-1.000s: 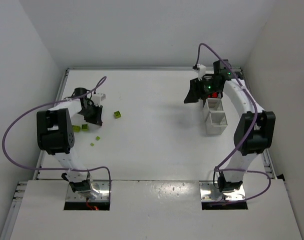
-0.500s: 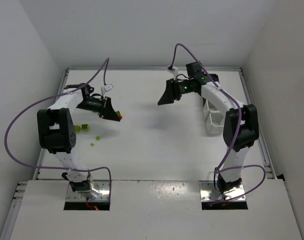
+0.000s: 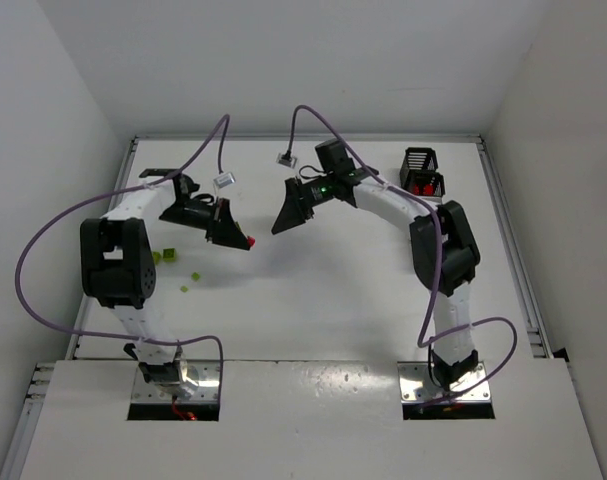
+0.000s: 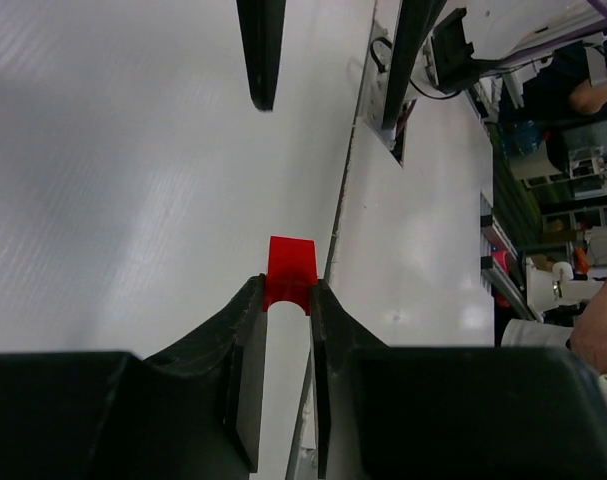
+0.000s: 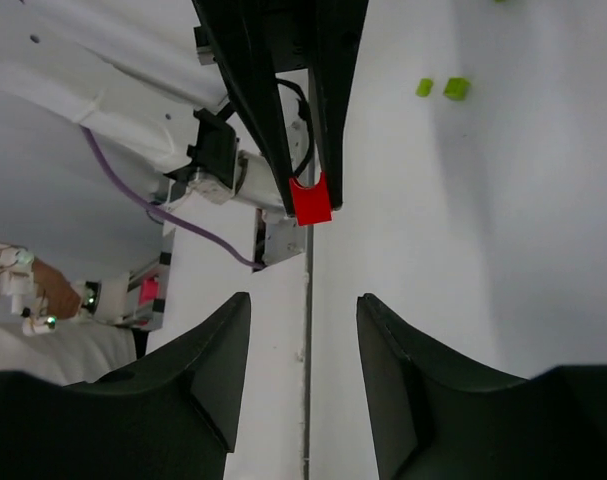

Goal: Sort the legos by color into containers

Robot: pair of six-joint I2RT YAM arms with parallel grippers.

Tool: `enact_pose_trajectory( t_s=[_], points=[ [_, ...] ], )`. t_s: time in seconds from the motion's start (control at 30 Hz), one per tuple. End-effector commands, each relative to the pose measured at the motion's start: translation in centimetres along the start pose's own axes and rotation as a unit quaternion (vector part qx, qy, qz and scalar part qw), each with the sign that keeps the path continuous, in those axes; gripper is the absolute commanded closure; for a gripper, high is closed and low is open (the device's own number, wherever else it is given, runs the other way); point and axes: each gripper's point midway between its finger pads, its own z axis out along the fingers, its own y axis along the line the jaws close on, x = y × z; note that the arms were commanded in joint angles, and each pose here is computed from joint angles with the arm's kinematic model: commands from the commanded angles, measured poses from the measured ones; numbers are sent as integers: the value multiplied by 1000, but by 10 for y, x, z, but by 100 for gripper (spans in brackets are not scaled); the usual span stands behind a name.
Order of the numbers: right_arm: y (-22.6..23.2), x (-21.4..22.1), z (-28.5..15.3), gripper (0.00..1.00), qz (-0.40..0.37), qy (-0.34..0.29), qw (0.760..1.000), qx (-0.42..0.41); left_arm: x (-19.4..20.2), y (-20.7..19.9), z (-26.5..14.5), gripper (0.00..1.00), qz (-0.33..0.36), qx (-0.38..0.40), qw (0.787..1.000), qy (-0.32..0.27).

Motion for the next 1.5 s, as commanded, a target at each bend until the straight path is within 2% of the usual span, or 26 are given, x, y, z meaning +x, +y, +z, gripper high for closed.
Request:
enact_pose_trajectory(
  t_s=[0.0,0.2,0.23,0.7,1.47],
  points=[
    [22,-11,10,53,-45,4,998,-49,-16,-19,-3,86,60,10,998,-27],
    [20,-5,27,57,-16,14,997,-73,-11,-22,-2,85,62,9,998,-28],
    [17,-1,29,57,11,18,997,-78,-11,-25,-3,85,67,8,997,-29],
    [18,-5,50,57,-1,21,995,-95,-9,-32,-3,85,90,0,995,-36],
    [46,3,64,58,-39,44,989,-137,-3,-33,-6,85,75,9,996,-49]
  ],
)
